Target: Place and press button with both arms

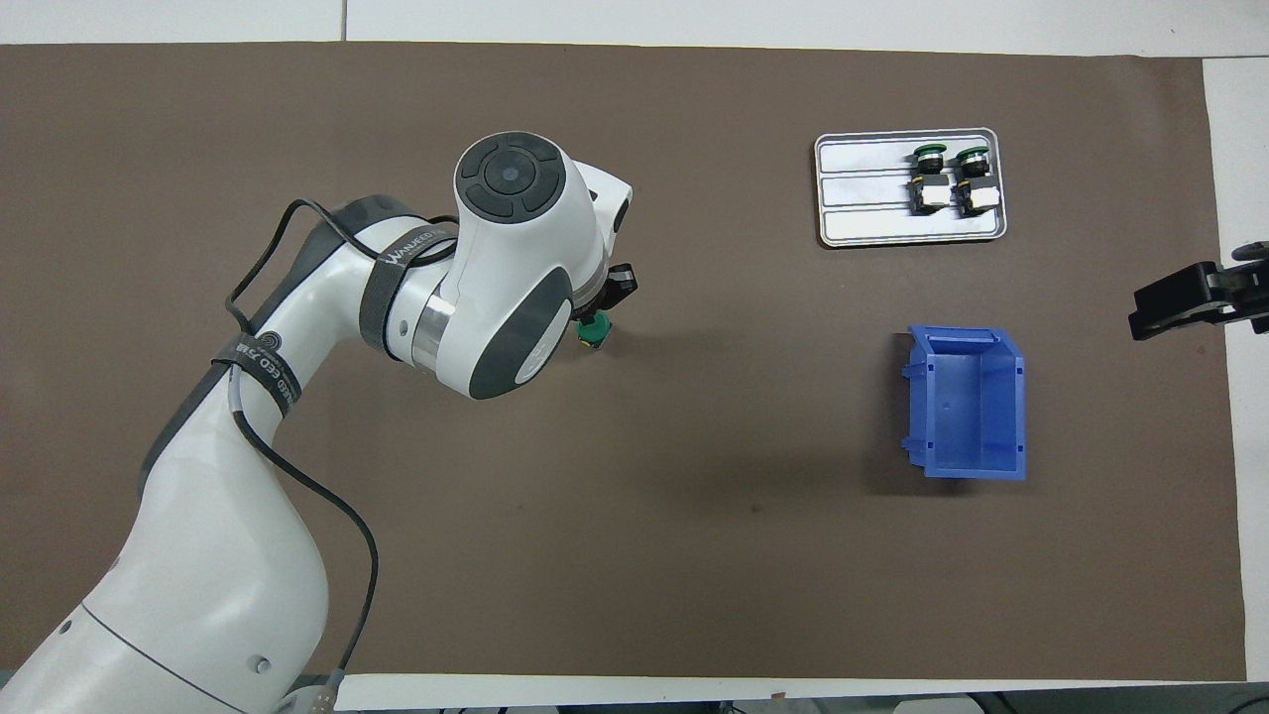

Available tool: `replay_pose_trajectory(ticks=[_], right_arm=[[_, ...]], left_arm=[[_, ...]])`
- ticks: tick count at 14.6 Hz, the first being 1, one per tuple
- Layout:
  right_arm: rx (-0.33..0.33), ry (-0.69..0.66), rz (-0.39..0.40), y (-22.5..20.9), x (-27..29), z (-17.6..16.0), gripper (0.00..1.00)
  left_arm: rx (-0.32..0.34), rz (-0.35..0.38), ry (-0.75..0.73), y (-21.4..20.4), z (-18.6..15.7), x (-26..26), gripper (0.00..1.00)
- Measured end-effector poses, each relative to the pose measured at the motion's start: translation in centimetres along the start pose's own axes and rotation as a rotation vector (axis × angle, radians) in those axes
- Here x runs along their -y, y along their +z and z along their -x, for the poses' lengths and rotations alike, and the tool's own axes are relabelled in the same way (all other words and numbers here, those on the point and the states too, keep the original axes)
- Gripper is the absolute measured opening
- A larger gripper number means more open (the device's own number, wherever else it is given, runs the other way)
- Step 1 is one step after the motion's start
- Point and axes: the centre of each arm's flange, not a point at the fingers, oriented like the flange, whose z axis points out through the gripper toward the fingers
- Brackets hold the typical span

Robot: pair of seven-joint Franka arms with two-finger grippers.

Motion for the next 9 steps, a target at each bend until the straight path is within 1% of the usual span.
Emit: replay_pose_trajectory(ticks=[4,9], right_arm=[[0.0,0.0,0.0,0.0,0.0,0.0,1.0],[0.0,0.0,0.0,0.0,0.0,0.0,1.0]], left_arm=[[-0.002,0.001,0.001,0.97,-0.16,-0.23,0.01],[-0.009,0.004,0.005,0.98,-0.02,-0.41,0.01]])
